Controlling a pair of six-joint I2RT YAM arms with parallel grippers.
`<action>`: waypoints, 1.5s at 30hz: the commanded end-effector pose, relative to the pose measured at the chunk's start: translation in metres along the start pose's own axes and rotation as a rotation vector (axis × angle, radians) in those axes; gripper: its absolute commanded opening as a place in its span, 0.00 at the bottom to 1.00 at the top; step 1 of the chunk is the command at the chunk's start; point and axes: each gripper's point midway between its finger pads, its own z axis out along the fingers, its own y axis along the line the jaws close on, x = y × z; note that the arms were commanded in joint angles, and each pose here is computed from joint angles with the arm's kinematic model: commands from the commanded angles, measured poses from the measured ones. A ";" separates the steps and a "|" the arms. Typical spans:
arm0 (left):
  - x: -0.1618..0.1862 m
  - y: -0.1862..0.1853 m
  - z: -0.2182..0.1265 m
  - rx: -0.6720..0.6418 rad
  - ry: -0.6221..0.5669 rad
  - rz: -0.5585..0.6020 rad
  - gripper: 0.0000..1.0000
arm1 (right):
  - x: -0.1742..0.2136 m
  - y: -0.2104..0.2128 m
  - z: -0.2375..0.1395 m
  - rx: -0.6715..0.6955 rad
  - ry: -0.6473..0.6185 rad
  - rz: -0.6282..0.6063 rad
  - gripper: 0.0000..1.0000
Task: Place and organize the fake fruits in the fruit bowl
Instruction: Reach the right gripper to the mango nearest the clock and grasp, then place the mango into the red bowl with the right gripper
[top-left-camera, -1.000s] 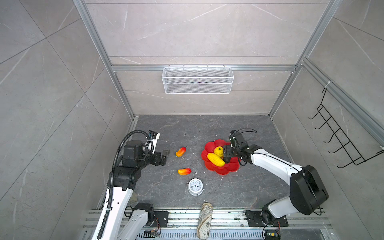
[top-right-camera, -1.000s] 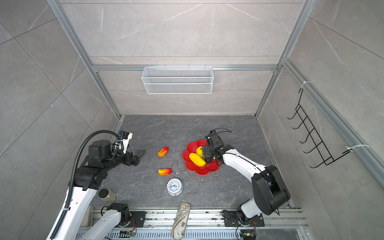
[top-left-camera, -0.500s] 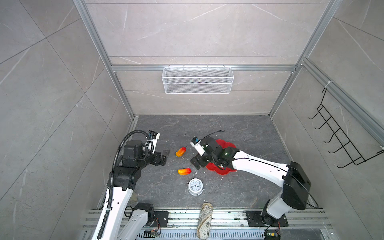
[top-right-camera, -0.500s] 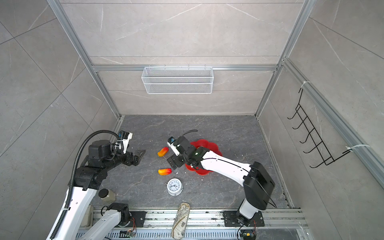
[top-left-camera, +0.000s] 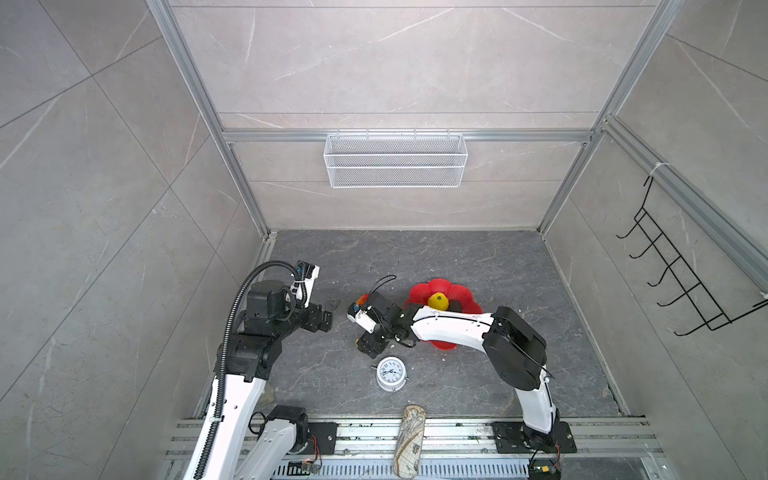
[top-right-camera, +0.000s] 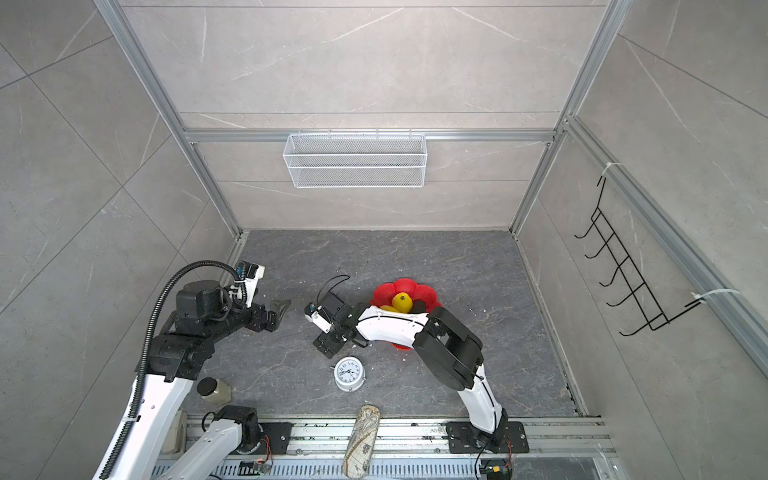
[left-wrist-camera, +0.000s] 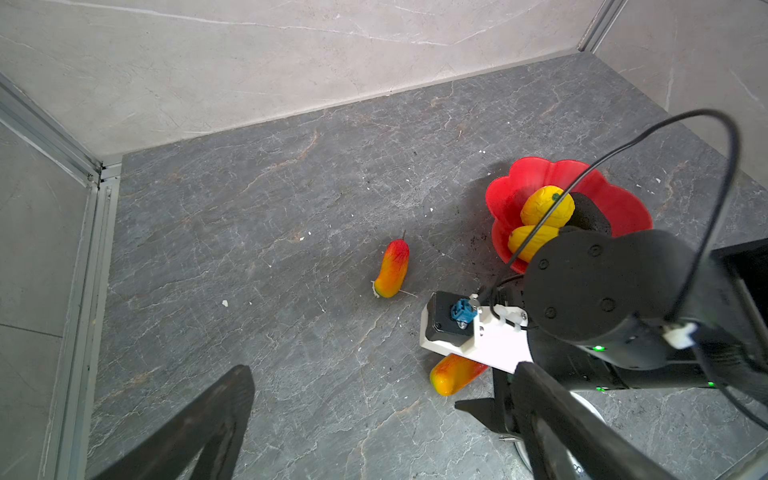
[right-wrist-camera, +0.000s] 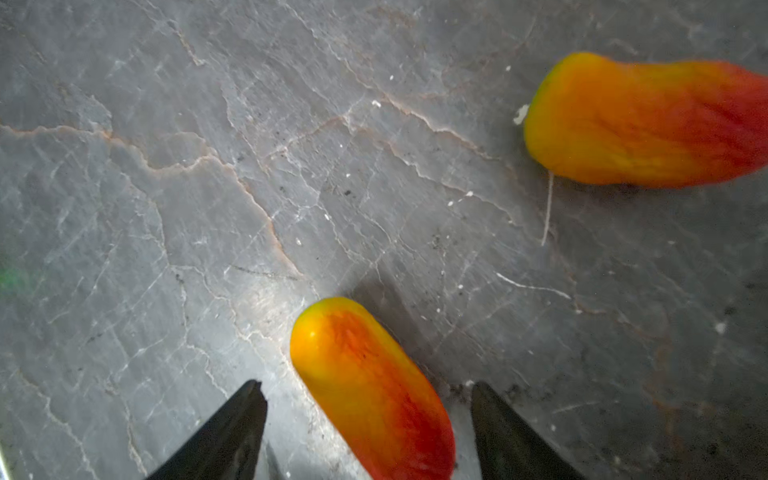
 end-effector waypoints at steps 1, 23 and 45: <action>-0.006 -0.003 -0.004 0.014 -0.030 0.029 1.00 | -0.003 0.002 0.008 -0.012 0.011 0.008 0.71; -0.006 -0.003 -0.004 0.017 -0.031 0.030 1.00 | -0.001 -0.062 -0.125 0.205 -0.130 0.135 0.17; -0.007 -0.004 -0.004 0.025 -0.030 0.027 1.00 | 0.126 -0.110 -0.141 0.262 0.182 0.183 0.19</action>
